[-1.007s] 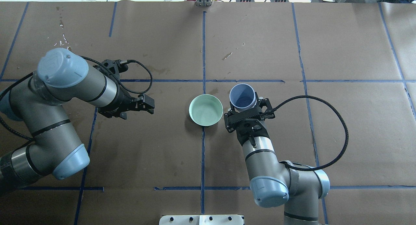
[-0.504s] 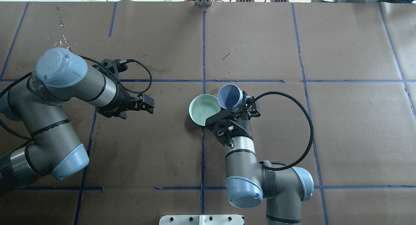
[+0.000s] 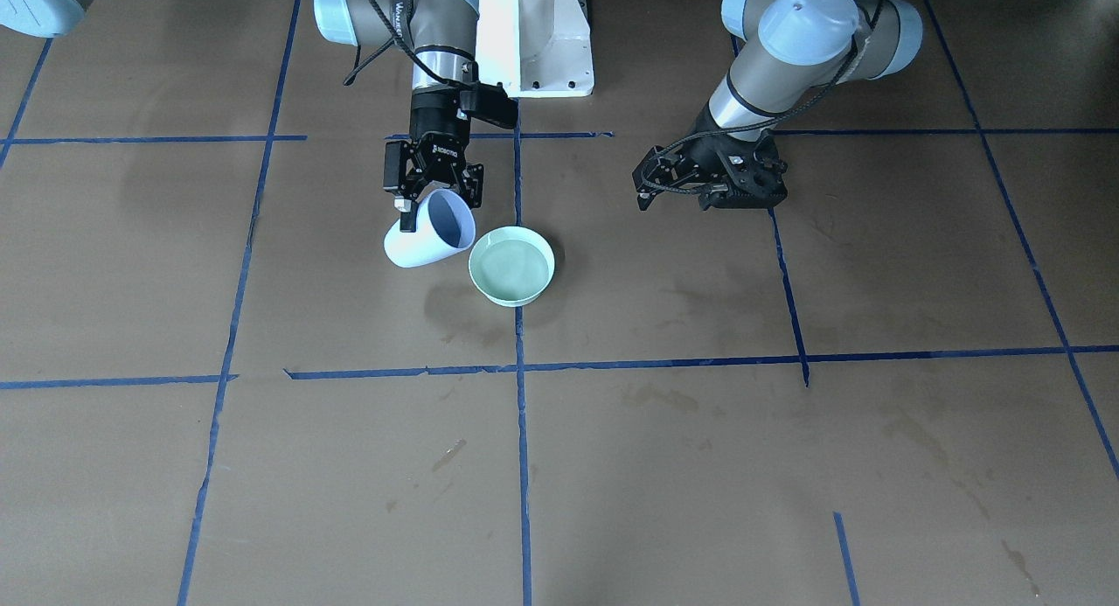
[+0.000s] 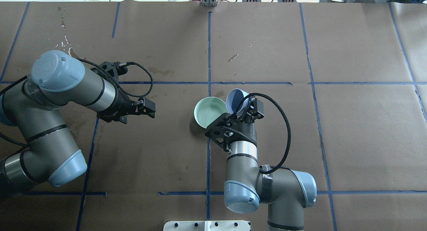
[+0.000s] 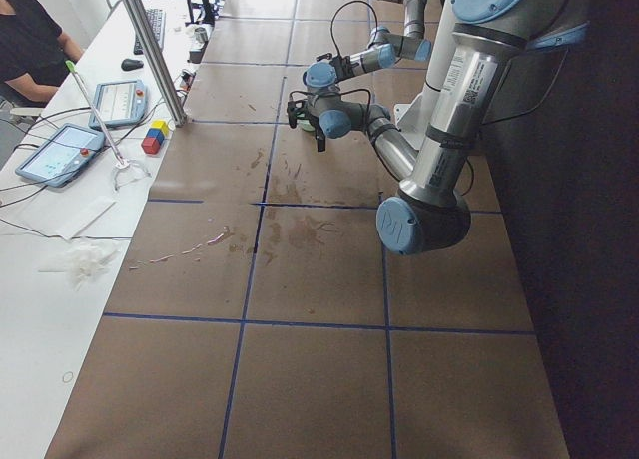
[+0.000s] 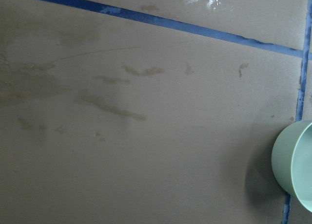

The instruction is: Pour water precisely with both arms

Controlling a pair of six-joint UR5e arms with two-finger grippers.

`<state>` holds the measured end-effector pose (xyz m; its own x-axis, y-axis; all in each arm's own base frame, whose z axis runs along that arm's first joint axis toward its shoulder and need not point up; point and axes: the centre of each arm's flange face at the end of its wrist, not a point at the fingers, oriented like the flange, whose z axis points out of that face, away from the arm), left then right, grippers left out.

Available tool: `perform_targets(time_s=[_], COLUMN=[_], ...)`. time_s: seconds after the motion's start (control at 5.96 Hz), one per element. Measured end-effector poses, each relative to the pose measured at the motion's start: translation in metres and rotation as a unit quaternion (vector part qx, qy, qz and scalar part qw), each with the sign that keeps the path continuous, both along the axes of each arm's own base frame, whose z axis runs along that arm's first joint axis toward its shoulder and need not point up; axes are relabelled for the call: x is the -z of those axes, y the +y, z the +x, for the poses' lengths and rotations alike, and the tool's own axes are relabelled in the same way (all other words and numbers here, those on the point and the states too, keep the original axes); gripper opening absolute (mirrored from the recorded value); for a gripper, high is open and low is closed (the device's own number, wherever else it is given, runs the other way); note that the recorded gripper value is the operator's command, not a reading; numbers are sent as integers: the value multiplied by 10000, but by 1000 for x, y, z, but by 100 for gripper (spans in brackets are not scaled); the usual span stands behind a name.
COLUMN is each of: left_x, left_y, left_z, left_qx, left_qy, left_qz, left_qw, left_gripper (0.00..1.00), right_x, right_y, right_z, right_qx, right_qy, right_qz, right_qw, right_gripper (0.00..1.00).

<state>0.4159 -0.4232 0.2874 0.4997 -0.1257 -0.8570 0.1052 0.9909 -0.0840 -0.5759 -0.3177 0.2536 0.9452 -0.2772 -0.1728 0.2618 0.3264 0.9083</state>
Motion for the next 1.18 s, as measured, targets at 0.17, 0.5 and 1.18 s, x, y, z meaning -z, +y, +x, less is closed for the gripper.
perform_targets(time_s=[0.17,0.5,1.18], left_x=[-1,-3,-6], left_y=[1,2,2], left_z=[-1,-2,-1], left_qx=[0,-6,-8], left_qy=[-3,-19,-43], left_qz=[-2,-14,-32], left_qw=[10000,10000,10000], left_gripper=[100,100,100], right_x=[4,9,9], right_y=[0,-3,-6], right_z=[-1,-14,-26], right_qx=[127,230,290], right_qy=[382,1063,2179], right_qz=[93,334,634], right_qw=[9991,9935,9735], right_gripper=[10,4,3])
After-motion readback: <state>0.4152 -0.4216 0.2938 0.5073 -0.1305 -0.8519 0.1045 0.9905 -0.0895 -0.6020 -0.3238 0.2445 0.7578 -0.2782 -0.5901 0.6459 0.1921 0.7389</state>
